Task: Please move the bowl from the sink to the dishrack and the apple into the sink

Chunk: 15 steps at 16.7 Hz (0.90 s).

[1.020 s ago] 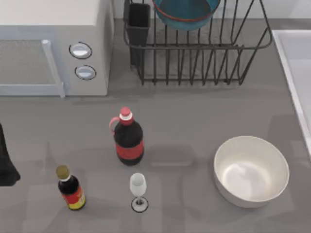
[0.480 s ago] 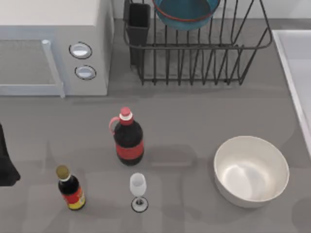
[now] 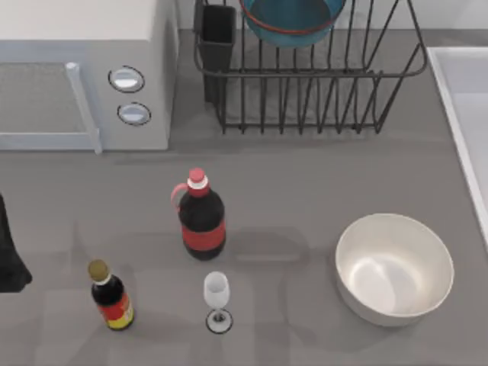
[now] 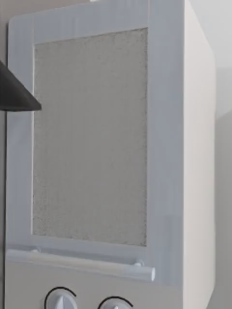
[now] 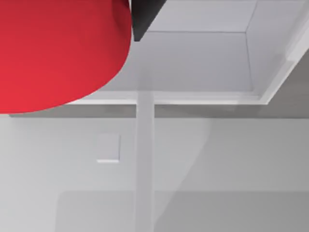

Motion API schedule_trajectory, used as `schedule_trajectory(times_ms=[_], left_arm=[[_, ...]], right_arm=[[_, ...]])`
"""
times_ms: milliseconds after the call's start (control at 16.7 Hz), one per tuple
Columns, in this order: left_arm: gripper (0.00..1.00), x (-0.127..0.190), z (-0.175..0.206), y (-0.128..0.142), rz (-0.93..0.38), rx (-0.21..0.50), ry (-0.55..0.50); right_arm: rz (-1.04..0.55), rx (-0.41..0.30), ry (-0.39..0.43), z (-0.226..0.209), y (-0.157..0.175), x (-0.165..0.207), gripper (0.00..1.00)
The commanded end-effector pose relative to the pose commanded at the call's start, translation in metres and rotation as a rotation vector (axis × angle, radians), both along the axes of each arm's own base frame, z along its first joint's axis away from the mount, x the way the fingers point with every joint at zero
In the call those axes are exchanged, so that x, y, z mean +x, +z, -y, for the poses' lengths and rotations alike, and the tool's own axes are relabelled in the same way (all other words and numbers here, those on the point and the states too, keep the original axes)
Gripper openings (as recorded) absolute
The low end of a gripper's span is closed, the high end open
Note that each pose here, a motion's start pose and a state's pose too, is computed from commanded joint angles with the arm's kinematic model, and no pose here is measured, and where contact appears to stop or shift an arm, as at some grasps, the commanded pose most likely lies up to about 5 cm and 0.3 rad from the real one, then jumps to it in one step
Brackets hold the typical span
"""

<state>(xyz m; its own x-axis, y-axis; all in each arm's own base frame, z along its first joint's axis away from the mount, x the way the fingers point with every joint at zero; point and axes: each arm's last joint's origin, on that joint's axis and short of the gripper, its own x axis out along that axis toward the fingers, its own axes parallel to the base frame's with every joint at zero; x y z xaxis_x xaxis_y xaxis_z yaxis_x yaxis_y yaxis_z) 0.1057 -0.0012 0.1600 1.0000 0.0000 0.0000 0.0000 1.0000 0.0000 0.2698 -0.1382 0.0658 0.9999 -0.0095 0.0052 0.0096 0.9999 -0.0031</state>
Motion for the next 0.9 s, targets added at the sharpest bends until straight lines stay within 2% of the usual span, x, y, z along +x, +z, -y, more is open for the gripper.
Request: schedule_trajectory(times_ms=[360,900], left_arm=[[1.0,0.0,0.0,0.0,0.0,0.0,0.0],[1.0,0.0,0.0,0.0,0.0,0.0,0.0]], right_arm=[[-0.005,0.003,0.0,-0.0018,-0.0068,-0.0026,0.0],[-0.005,0.003,0.0,-0.0018,-0.0068,-0.0026,0.68]])
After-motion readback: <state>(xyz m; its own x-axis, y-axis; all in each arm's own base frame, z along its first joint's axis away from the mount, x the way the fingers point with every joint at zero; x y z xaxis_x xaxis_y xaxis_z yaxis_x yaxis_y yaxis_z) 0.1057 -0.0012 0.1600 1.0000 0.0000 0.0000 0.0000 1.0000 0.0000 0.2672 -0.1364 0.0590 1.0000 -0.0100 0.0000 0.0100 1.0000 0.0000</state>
